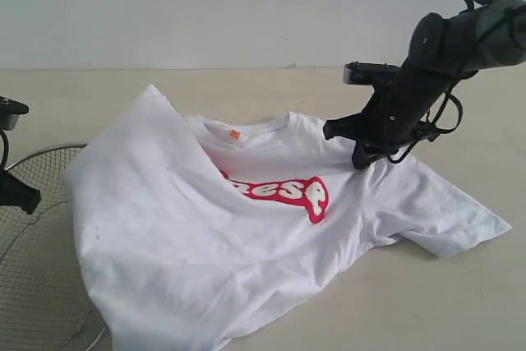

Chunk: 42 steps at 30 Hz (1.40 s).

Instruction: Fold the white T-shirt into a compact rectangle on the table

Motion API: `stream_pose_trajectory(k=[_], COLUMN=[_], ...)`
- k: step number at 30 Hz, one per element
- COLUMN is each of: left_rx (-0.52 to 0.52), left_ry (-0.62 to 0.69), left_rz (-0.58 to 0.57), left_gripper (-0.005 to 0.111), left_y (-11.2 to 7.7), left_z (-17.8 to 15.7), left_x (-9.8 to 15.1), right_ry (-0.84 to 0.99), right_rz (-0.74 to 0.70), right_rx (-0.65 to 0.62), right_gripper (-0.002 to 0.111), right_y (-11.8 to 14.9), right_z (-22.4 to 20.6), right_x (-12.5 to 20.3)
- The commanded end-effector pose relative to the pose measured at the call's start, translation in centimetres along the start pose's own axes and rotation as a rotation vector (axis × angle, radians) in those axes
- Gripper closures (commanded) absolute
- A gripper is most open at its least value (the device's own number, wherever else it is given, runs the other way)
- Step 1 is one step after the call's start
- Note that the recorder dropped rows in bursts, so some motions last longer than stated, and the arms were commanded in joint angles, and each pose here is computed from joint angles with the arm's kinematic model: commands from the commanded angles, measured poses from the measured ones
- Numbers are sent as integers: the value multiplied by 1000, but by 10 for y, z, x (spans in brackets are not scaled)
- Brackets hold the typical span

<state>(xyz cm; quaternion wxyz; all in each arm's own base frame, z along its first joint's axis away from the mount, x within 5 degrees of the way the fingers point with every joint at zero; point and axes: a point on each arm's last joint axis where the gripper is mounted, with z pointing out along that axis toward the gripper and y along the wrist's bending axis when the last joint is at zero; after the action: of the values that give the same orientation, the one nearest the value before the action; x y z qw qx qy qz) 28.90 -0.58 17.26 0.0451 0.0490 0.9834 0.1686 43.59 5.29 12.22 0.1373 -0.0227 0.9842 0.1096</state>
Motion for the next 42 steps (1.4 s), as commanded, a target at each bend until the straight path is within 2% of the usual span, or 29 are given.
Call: stream_pose_trajectory(k=[1,4,10,18,23,27,31,33,38,42], left_rx=[-44,-54,-65,-78,-80,-87,-85,-85,-49,-22], left_ry=[29,35,44,67,64,64,58,51,10,-25], left_rz=[17,22,23,26,22,13,12,9,-23,-44], left_gripper=[102,102,102,102,102,102,102,102,102,102], left_y=[6,7,8,9,10,12,12,13,14,15], left_z=[0,0,-1,-2,-4,-8,-9,-10,-23,-32], left_x=[3,4,4,6,5,2,1,-1,-6,-4], right_ry=[-6,10,25,-26,-23,-33,-60,-80,-93,-80], right_rz=[-19,-24,29,87,70,69,55,21,-29,-29], right_rx=[59,101,105,121,129,39,-187,-244,-241,-249], right_gripper=[108,108,108,108,108,108,108,108,108,108], right_y=[-11,-15,-31,-60,-65,-54,-28,-15,5,5], right_z=[4,7,6,-17,-26,-34,-50,-58,-60,-60], right_x=[-10,-16,-32,-49,-54,-57,-59,-58,-54,-53])
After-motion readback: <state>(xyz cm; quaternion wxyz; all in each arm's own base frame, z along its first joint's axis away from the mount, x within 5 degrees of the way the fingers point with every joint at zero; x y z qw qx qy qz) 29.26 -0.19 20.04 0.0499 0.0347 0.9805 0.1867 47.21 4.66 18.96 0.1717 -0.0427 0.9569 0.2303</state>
